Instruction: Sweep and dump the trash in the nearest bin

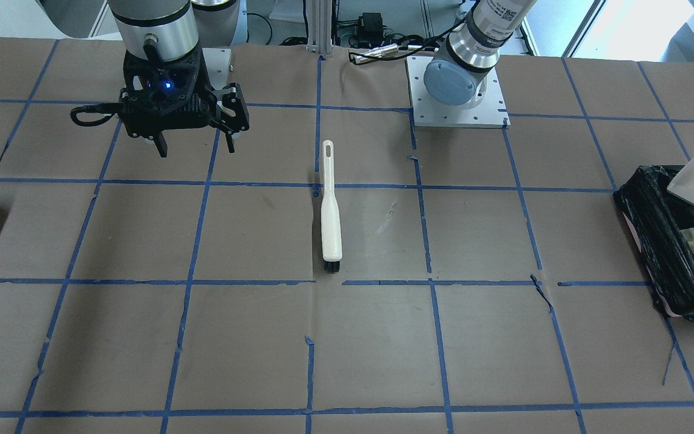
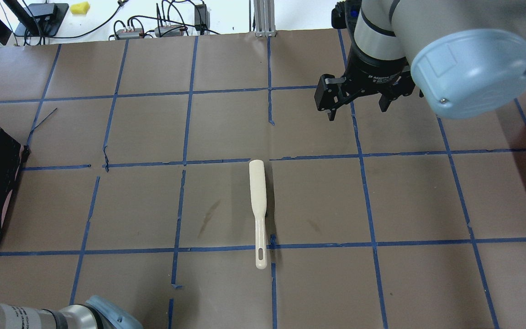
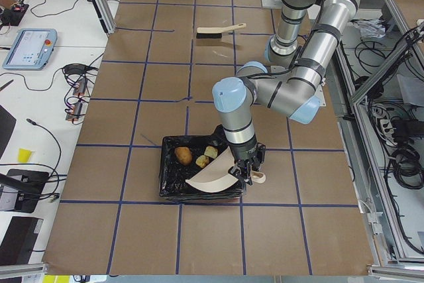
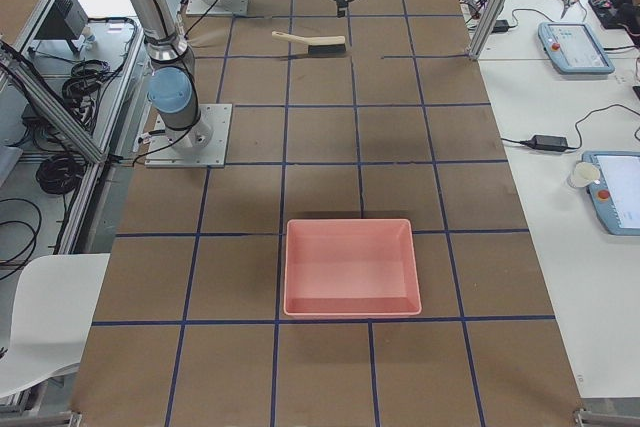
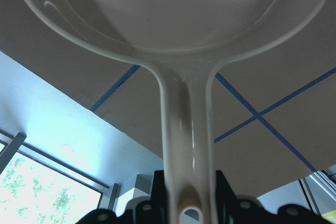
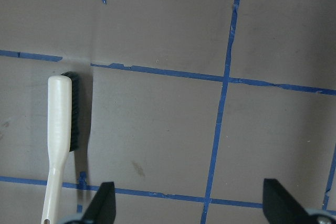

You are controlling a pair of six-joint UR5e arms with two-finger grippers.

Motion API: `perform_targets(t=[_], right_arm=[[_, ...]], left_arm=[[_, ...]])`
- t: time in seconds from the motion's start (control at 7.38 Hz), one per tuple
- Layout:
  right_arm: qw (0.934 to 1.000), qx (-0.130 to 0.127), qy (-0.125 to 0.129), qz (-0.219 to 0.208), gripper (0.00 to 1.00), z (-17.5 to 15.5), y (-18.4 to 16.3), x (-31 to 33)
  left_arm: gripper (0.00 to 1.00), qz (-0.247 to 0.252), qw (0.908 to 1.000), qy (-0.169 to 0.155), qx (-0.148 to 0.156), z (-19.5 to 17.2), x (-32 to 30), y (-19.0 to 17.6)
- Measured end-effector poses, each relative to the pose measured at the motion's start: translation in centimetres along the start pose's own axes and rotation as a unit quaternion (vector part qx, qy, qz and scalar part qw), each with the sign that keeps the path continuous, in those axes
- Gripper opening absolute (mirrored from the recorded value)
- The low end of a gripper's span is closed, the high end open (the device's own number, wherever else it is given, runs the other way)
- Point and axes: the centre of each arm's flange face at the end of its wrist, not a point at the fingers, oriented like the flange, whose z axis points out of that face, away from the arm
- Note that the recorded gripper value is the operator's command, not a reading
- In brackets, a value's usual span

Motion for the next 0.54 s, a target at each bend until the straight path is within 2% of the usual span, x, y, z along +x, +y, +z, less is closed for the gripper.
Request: perform_targets(t=[0.27, 0.41, 0.54], right_arm=[[0.9999, 0.011, 0.004, 0.011, 1.00, -0.6, -0.1, 1.1], [0.9997, 0.013, 0.004, 0.018, 1.00, -0.6, -0.3, 1.8], [0.9996, 0.011, 0.006, 0.024, 1.00, -0.3, -0.4, 2.3]], left_arm=[[0.02, 0.000, 0.9997, -0.026, -0.002, -2.3, -0.2, -0.1], [0.02, 0.006, 0.9989, -0.045, 0.011, -5.0, 0.2, -0.9], [0.02, 0.012, 0.9972, -0.064, 0.037, -8.0, 1.3, -1.7]])
